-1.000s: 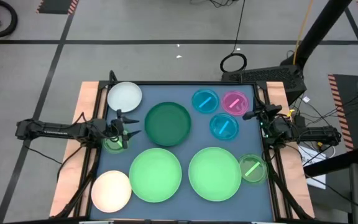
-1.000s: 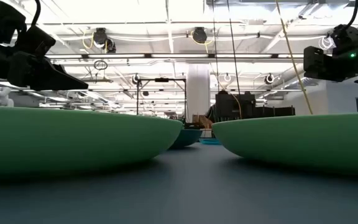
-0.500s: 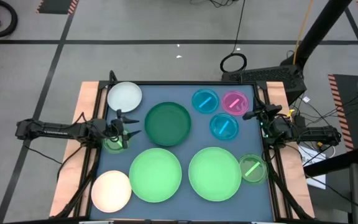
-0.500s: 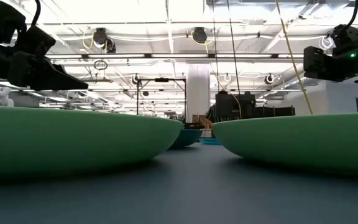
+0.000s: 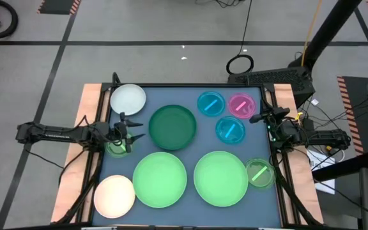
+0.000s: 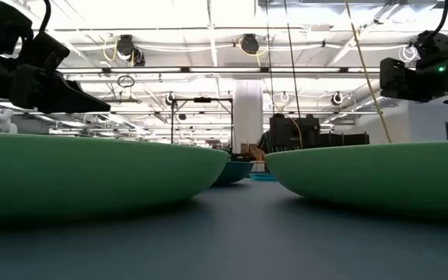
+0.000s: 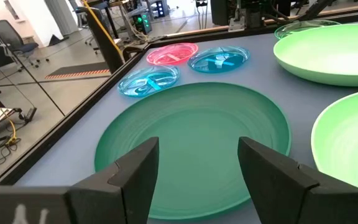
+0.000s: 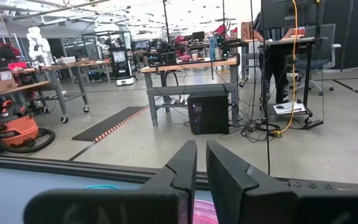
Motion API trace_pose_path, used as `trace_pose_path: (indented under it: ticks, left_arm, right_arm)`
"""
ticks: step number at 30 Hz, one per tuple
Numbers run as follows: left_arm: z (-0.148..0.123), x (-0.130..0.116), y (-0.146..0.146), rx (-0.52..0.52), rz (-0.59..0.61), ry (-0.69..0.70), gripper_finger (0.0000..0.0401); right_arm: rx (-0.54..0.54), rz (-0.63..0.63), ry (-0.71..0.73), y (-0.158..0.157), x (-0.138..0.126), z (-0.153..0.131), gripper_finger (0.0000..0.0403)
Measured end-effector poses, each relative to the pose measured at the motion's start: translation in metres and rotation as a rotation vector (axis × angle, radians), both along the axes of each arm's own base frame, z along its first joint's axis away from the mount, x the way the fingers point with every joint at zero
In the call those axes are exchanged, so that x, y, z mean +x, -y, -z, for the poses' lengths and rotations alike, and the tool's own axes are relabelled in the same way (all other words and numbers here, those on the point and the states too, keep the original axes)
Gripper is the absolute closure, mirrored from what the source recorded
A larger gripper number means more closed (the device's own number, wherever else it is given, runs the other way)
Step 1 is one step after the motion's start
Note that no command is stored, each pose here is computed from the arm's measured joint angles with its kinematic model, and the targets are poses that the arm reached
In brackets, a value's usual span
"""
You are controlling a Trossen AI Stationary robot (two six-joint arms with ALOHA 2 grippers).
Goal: Stack plastic plates
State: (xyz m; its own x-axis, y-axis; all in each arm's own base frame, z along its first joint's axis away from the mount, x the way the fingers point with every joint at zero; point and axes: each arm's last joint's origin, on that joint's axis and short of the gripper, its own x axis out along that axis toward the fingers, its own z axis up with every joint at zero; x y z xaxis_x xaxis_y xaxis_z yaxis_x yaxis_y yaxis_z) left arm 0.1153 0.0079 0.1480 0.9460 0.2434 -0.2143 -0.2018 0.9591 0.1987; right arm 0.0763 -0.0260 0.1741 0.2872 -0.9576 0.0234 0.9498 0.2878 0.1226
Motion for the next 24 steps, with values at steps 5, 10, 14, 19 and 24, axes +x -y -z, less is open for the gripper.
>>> trace_pose_path:
  ticks: [5, 10, 14, 19, 24]
  left_arm:
    - [0.0, 0.0, 0.0, 0.0, 0.0, 0.0, 0.0176]
    - [0.0, 0.0, 0.0, 0.0, 0.0, 0.001, 0.0176]
    - [-0.002, 0.0, 0.0, 0.0, 0.0, 0.022, 0.0176]
    - [-0.011, 0.002, 0.0, -0.088, -0.015, 0.133, 0.0176]
    - [-0.019, 0.002, 0.0, -0.221, -0.027, 0.26, 0.0176]
  right_arm:
    - [0.0, 0.0, 0.0, 0.0, 0.0, 0.0, 0.0371]
    - [0.0, 0.0, 0.0, 0.0, 0.0, 0.0, 0.0371]
    - [0.016, -0.001, 0.052, 0.0, 0.0, 0.0, 0.0371]
    - [0.067, -0.007, 0.225, 0.0, 0.0, 0.0, 0.0371]
    - [0.078, -0.034, 0.265, 0.0, 0.001, -0.001, 0.0371]
